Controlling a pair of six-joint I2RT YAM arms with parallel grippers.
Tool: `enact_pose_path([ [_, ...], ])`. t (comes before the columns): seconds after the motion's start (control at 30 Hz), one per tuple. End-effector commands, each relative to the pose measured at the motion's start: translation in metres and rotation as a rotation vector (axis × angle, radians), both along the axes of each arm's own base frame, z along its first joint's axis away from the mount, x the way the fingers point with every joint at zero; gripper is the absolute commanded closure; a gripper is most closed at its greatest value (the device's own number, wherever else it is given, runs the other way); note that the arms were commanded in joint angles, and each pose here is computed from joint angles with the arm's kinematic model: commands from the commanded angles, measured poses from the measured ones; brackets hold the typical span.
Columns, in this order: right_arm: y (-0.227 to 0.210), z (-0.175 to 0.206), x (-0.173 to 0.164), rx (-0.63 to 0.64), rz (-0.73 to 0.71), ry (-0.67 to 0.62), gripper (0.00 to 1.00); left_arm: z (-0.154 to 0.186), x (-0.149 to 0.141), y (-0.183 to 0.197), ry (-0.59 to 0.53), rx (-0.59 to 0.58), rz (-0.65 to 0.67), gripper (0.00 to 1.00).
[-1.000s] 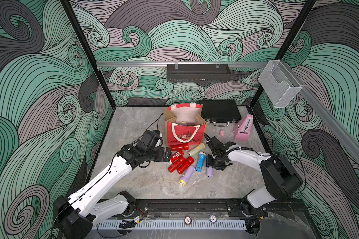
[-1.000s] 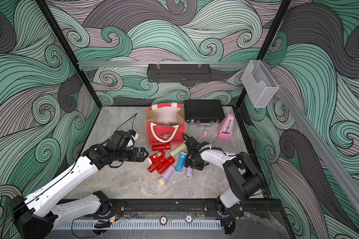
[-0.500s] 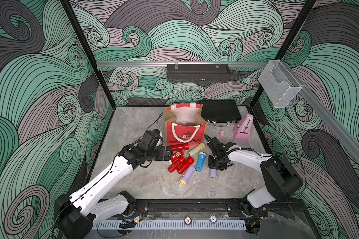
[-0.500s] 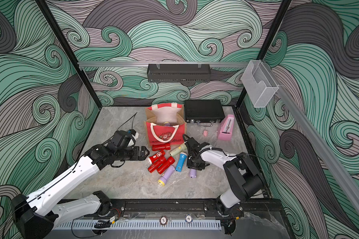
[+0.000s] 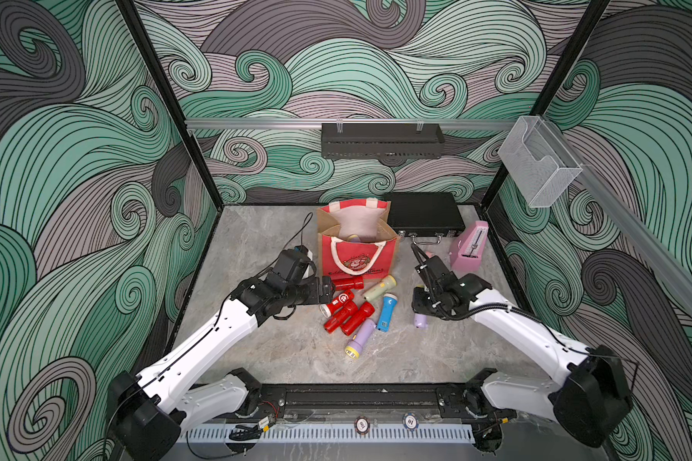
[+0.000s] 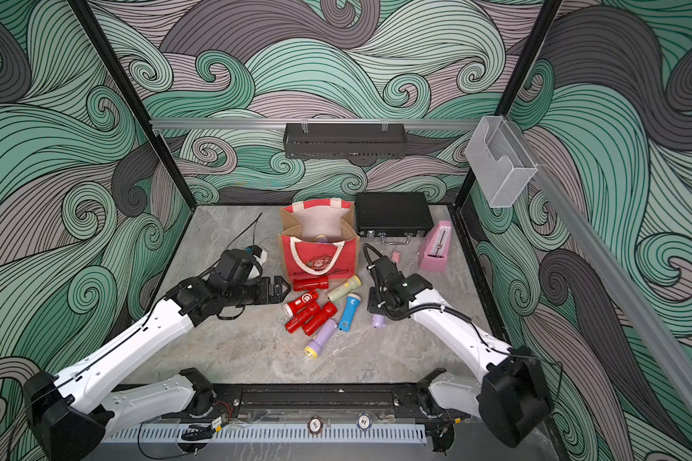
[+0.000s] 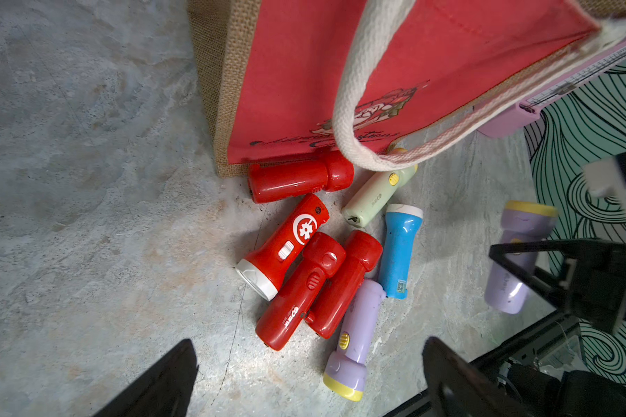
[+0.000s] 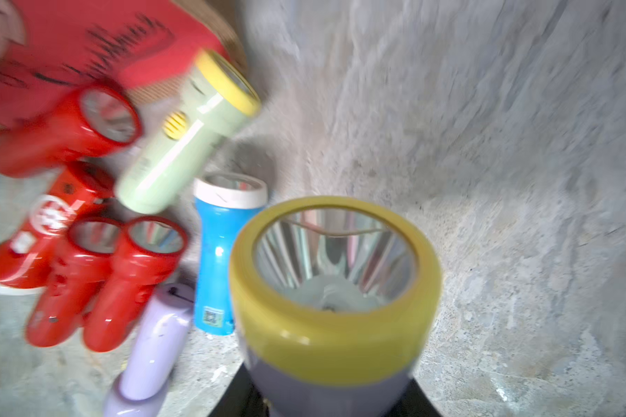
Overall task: Put the flashlights into the tote bags
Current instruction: Pick up the flashlight from the center of the board, then place the flashlight in the canvas bag.
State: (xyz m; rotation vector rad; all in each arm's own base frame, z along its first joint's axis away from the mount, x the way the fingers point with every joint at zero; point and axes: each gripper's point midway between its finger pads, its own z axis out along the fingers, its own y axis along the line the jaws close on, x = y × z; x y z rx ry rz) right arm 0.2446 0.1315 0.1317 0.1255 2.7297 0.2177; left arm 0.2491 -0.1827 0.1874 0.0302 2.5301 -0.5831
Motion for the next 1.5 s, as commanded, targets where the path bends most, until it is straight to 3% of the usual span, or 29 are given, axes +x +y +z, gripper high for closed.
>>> enact_pose_path([
  [0.0,-0.015,0.048,0.010,-0.070,0.004,-0.118,1.00,0.011,0.007,-0.006,-0.003,-0.036,-0.001,0.01],
  [0.37,0.013,0.183,0.049,-0.010,0.146,-0.404,1.00,0.011,0.022,-0.006,0.030,-0.035,0.040,0.02],
  [0.73,0.087,0.237,0.108,0.074,0.309,-0.481,1.00,0.010,0.011,0.013,0.025,-0.032,0.107,0.02],
  [1.1,0.145,0.210,0.174,0.094,0.319,-0.439,1.00,0.016,-0.003,0.026,0.010,-0.051,0.158,0.02],
  [1.47,0.196,0.146,0.200,0.071,0.395,-0.363,1.00,0.016,-0.008,0.035,0.012,-0.043,0.192,0.02],
])
